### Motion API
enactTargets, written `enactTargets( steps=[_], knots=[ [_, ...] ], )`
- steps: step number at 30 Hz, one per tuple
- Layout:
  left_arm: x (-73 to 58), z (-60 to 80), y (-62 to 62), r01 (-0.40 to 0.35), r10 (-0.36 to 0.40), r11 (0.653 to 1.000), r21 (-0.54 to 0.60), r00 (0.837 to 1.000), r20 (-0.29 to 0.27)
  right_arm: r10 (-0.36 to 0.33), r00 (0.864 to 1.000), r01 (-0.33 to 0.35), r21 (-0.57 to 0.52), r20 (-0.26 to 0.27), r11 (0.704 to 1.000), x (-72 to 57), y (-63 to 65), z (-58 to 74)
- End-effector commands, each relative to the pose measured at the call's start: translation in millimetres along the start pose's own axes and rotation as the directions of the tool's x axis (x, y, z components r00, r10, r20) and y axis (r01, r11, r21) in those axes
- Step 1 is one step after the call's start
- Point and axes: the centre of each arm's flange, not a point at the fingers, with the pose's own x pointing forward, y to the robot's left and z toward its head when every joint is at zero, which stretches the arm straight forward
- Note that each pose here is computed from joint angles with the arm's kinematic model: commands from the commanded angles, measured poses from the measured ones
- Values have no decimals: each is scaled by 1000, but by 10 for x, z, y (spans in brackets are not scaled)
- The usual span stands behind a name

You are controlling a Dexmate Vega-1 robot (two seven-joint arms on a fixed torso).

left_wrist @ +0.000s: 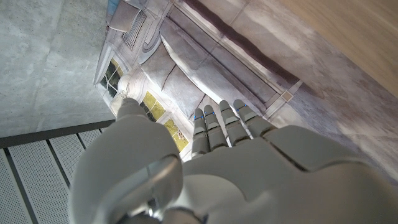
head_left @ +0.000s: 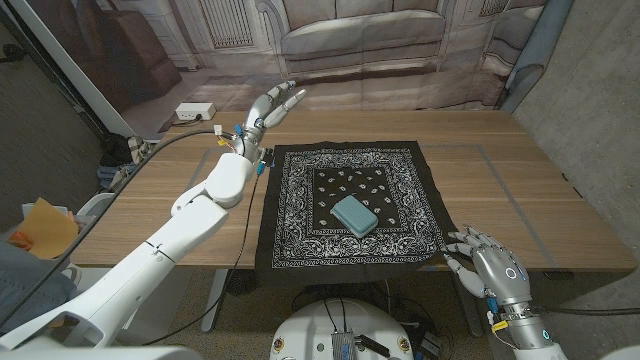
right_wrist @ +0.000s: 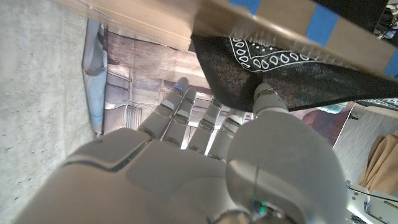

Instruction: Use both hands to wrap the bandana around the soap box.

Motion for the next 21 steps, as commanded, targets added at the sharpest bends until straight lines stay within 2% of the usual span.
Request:
enactTargets(
  steps=[1,7,15,21],
  knots=[
    [-153,36,-86,-3,6,994,107,1000,-28,71,997,-71,33,1,997,317,-210,38],
    [-336,243,-207,-16,26,955,296,999,-32,96,995,-95,28,-10,995,444,-278,25],
    [-668,551,-386,-6,27,841,541,999,-31,113,994,-113,41,5,993,576,-316,-7],
    [-911,656,-554,22,-5,766,643,1000,-29,110,994,-111,45,20,993,679,-343,-10]
  ],
)
